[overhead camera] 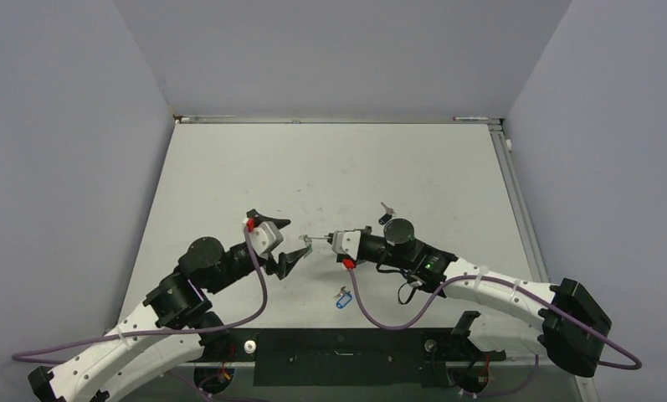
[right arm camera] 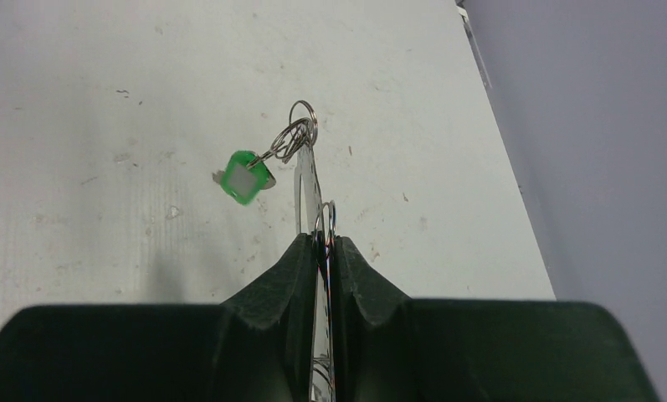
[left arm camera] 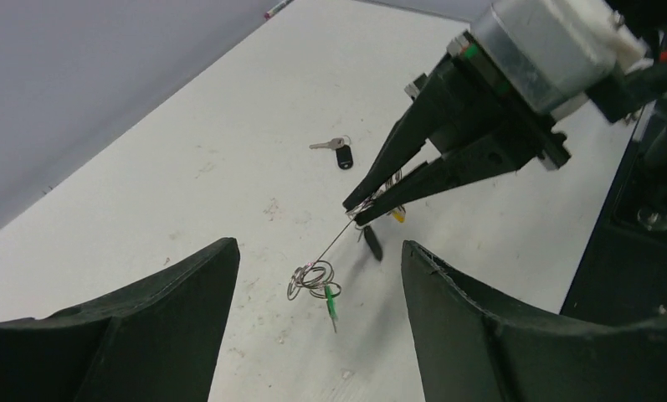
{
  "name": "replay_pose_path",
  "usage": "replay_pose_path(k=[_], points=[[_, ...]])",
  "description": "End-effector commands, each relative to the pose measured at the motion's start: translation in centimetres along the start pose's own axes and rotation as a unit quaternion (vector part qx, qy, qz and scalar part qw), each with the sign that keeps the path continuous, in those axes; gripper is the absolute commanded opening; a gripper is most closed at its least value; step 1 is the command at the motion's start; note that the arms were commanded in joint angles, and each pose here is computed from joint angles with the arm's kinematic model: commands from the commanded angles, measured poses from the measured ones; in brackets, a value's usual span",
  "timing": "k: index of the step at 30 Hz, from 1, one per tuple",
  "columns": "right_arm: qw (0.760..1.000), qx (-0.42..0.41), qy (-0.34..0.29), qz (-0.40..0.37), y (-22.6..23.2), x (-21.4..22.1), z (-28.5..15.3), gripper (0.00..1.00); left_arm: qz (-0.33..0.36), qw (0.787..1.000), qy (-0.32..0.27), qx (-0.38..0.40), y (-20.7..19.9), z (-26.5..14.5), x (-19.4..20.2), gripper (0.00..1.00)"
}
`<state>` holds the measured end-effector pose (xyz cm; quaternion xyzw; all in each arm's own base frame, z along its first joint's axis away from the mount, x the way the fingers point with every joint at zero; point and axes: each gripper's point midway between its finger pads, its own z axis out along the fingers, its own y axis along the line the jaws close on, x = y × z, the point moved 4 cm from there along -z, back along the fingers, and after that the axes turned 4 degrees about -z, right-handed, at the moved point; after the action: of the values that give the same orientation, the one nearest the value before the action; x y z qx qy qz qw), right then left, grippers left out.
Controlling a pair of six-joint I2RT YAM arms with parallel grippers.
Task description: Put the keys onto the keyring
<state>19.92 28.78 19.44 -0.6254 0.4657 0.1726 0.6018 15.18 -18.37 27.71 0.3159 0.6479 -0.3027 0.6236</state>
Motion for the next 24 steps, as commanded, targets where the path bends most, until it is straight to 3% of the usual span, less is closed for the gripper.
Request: replay_pose_path(k=[1, 5, 10, 14, 19, 24], points=[[0.997, -0.042, -0.065, -0.012, 0.0, -3.5, -0.7, 0.05, 0.103, 0.989, 0.062, 0.086, -1.3, 0.0, 1.5, 0.67], [0.995, -0.055, -0.082, -0.010, 0.6, -4.4, -1.2, 0.05, 0.134, 0.979, 0.079, 0.132, -2.1, 0.4, 2.3, 0.64], [0.993, -0.072, -0.094, -0.014, 1.6, -5.3, -1.3, 0.05, 0.151, 0.974, 0.048, 0.162, -2.8, 0.7, 2.0, 0.62], [0.992, -0.083, -0.095, -0.018, 2.1, -5.7, -1.2, 0.05, 0.166, 0.969, 0.047, 0.179, -3.1, 0.9, 2.4, 0.54], [0.991, -0.084, -0.101, -0.025, 2.4, -6.3, -1.4, 0.05, 0.166, 0.964, 0.067, 0.199, -3.4, 1.4, 3.5, 0.46], [0.990, -0.083, -0.114, -0.030, 2.7, -7.1, -1.7, 0.05, 0.163, 0.963, 0.049, 0.208, -3.8, 1.7, 3.9, 0.46]])
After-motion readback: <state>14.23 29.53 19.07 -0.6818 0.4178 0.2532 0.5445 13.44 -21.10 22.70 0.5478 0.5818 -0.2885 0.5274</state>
